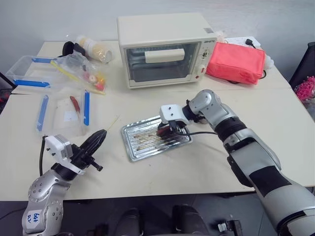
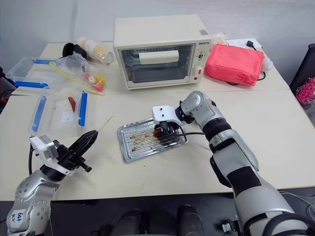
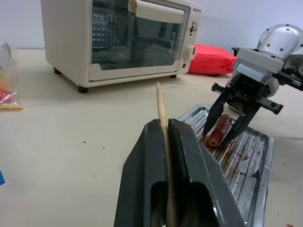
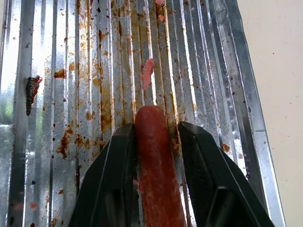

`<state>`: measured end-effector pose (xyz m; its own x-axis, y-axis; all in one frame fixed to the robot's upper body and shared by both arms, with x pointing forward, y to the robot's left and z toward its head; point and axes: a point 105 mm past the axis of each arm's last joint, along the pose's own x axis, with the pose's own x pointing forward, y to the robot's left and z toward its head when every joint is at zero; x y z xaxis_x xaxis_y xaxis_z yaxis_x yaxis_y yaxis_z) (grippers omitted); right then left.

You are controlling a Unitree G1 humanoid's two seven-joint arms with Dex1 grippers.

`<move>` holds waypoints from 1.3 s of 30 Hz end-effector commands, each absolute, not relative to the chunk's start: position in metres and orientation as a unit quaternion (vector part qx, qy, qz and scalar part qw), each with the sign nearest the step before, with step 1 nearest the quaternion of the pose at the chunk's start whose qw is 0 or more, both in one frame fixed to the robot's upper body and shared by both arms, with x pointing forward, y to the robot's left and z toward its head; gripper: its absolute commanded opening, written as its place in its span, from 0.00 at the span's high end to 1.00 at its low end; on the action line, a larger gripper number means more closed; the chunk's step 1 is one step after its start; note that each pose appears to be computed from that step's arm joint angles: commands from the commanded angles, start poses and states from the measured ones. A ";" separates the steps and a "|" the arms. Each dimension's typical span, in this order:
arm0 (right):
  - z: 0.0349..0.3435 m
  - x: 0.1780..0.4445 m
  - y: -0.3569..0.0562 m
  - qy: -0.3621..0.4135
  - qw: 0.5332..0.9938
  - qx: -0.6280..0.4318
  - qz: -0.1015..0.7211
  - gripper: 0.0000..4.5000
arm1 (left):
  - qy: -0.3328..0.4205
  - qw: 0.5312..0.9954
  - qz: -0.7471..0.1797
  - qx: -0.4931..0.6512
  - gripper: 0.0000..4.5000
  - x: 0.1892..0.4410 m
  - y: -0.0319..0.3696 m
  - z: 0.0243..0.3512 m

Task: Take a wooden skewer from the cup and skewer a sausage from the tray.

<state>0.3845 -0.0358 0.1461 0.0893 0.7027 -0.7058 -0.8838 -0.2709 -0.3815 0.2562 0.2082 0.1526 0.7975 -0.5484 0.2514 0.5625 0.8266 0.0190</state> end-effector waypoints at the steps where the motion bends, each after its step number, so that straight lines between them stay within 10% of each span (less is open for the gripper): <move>1: 0.149 0.385 -0.042 0.113 0.592 -0.440 0.665 0.67 | -0.136 0.944 -0.301 -0.012 1.00 0.255 0.206 0.160; 7: 0.148 0.383 -0.047 0.121 0.588 -0.436 0.670 0.97 | -0.135 0.943 -0.304 -0.010 1.00 0.255 0.205 0.161; 22: 0.194 0.341 -0.058 0.020 0.550 -0.409 0.728 0.97 | -0.024 0.845 -0.530 0.069 1.00 0.229 0.163 0.141; 39: 0.192 0.314 -0.052 0.045 0.535 -0.402 0.742 0.97 | -0.044 0.829 -0.553 0.074 1.00 0.245 0.149 0.144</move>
<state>0.3248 -0.0521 0.1884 -0.0418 0.7731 -0.6329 -0.8462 -0.3642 -0.3889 0.2449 0.1518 0.1399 0.3950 -0.9185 -0.0209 0.9106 0.3884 0.1414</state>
